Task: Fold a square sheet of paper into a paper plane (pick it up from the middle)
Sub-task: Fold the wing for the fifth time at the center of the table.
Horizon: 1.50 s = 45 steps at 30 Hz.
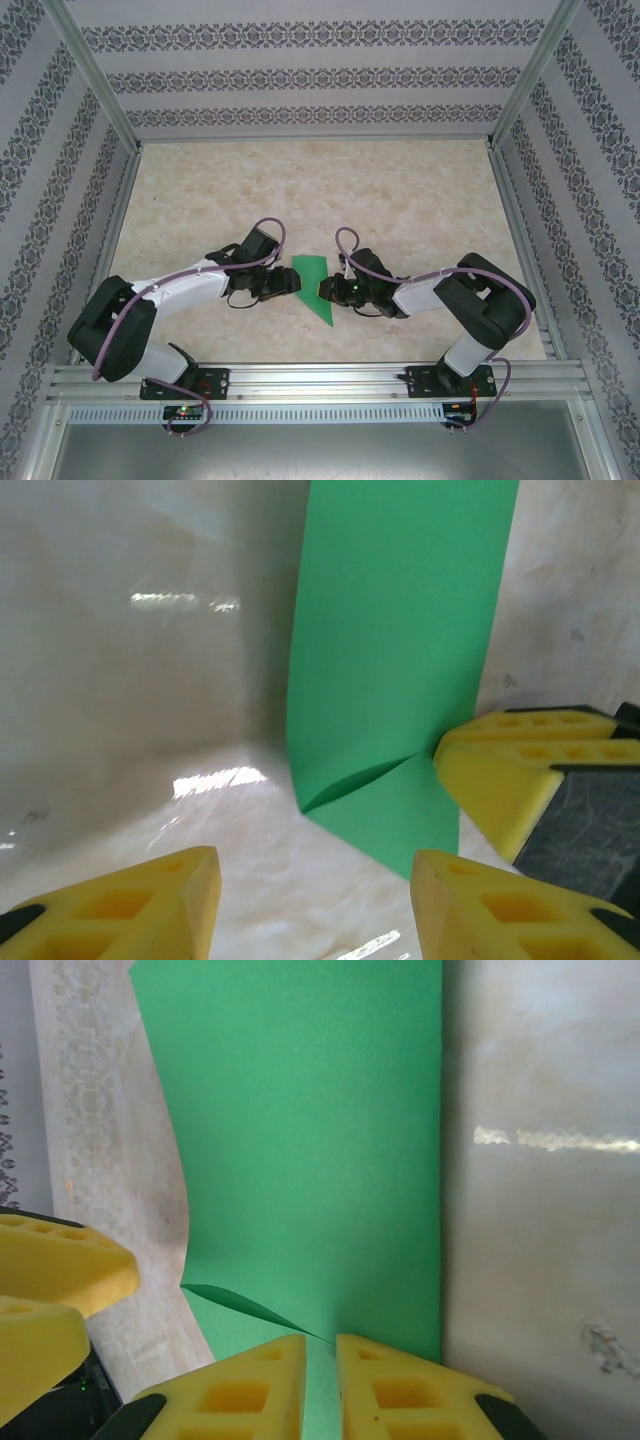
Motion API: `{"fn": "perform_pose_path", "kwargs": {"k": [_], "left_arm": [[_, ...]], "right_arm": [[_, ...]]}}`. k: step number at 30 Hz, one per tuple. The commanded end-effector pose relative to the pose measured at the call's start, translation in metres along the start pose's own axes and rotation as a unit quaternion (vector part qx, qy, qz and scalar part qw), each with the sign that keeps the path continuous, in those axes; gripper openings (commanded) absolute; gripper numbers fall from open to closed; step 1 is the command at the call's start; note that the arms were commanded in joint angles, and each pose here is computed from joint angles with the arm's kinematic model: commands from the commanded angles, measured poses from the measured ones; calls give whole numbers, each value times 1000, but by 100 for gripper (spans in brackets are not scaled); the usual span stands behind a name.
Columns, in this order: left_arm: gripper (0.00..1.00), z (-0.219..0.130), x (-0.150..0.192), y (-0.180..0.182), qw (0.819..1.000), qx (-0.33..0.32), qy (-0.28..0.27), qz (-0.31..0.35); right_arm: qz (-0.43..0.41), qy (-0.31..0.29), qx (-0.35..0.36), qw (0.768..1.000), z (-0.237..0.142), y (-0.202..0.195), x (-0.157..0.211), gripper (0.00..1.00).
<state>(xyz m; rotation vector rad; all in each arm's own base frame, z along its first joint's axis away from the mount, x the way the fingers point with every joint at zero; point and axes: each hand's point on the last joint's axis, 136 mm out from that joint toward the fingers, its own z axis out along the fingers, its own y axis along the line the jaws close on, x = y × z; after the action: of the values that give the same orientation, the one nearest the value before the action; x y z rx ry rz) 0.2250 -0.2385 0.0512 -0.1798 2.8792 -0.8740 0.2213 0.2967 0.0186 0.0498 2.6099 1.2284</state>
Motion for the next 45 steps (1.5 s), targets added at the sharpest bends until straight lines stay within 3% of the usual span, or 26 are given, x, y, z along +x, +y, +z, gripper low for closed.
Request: {"fn": "perform_pose_path", "kwargs": {"k": [1,22,31,39,45], "left_arm": [[52,7,-8,-21,999,40,-11,-7],[46,33,-13,-33,998,59,1,-11],[35,30,-18,-46,997,78,-11,-1],[36,24,-21,-49,996,85,-26,5],[22,31,-21,-48,996,85,-19,1]], "right_arm": [[20,10,60,998,7,-39,15,17],[35,10,76,996,9,-53,20,17],[36,8,79,996,8,-54,19,18],[37,6,83,996,10,-54,17,19],[35,-6,74,997,7,-44,10,22]]}}
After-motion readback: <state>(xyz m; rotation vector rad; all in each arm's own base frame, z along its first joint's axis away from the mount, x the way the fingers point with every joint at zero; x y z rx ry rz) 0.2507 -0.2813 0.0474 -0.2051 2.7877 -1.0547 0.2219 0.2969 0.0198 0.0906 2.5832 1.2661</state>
